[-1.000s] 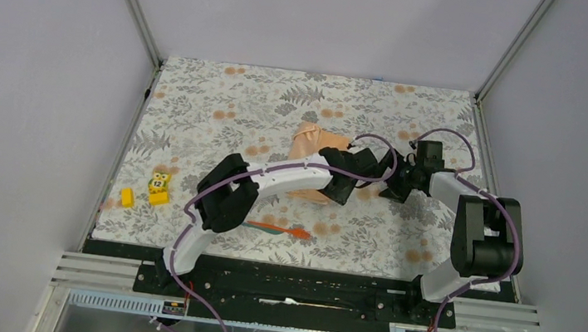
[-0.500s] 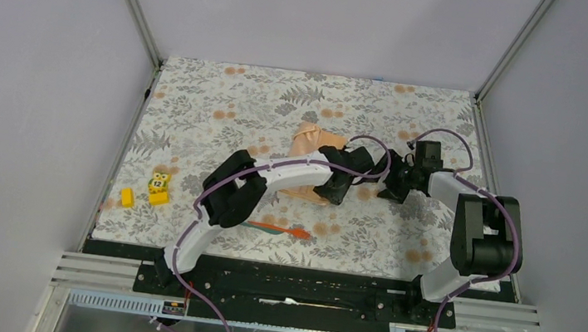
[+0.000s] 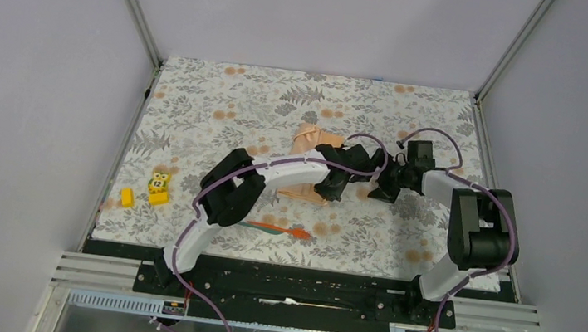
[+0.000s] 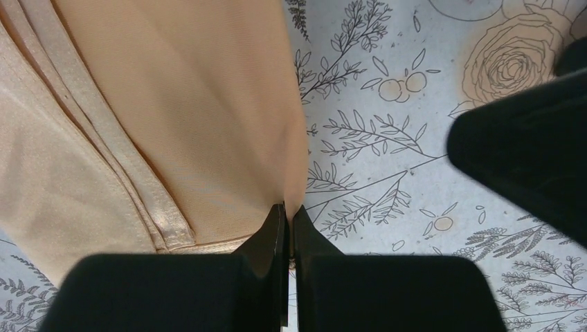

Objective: Fold the napkin into a case and place the utensils inside
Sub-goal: Pick up the 2/3-rectangle-folded napkin from the center of the board.

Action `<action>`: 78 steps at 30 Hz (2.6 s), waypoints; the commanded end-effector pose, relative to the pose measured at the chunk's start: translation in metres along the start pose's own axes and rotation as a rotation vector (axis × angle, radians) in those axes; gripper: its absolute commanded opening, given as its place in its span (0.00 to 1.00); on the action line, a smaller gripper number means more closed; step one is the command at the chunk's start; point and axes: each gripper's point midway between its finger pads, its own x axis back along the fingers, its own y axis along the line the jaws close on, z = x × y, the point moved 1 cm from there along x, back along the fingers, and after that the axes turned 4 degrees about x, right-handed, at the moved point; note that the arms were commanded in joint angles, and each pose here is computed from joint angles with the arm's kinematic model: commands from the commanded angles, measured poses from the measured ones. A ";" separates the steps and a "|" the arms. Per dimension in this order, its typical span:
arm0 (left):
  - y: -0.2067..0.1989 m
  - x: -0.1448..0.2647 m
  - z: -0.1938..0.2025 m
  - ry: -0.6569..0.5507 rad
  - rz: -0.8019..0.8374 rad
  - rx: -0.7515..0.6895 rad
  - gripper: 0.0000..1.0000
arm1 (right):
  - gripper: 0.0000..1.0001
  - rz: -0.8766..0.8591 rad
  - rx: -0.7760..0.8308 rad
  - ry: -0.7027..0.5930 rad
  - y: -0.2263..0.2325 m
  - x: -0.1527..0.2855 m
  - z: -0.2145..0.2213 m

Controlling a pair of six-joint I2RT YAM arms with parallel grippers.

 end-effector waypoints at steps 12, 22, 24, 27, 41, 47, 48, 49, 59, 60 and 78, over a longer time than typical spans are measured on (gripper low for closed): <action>0.005 0.052 -0.016 -0.003 0.267 0.132 0.00 | 0.99 -0.299 -0.109 0.019 0.063 -0.056 -0.031; 0.006 0.061 -0.013 -0.013 0.289 0.144 0.00 | 0.87 -0.277 -0.202 -0.019 0.063 -0.083 -0.043; 0.005 0.062 -0.011 -0.010 0.302 0.145 0.00 | 0.82 -0.261 -0.209 -0.037 0.058 -0.086 -0.048; 0.003 0.062 -0.009 0.000 0.313 0.150 0.00 | 0.73 -0.260 -0.206 -0.051 0.056 -0.089 -0.055; 0.001 0.069 -0.011 -0.011 0.335 0.152 0.00 | 0.40 -0.224 -0.168 -0.091 0.046 -0.095 -0.077; -0.004 0.075 -0.012 -0.024 0.373 0.161 0.00 | 0.25 -0.216 -0.134 -0.104 0.047 -0.093 -0.080; -0.006 0.075 -0.012 -0.024 0.384 0.165 0.00 | 0.22 -0.212 -0.123 -0.105 0.048 -0.092 -0.081; -0.007 0.074 -0.011 -0.019 0.390 0.165 0.00 | 0.20 -0.210 -0.114 -0.109 0.050 -0.090 -0.083; -0.037 0.070 -0.016 -0.033 0.542 0.219 0.00 | 0.00 -0.071 -0.005 -0.150 0.043 -0.056 -0.095; -0.040 0.068 -0.015 -0.031 0.557 0.229 0.00 | 0.00 -0.068 0.000 -0.149 0.043 -0.054 -0.095; -0.060 0.068 -0.005 -0.079 0.754 0.306 0.00 | 0.00 -0.010 0.049 -0.139 0.057 -0.035 -0.099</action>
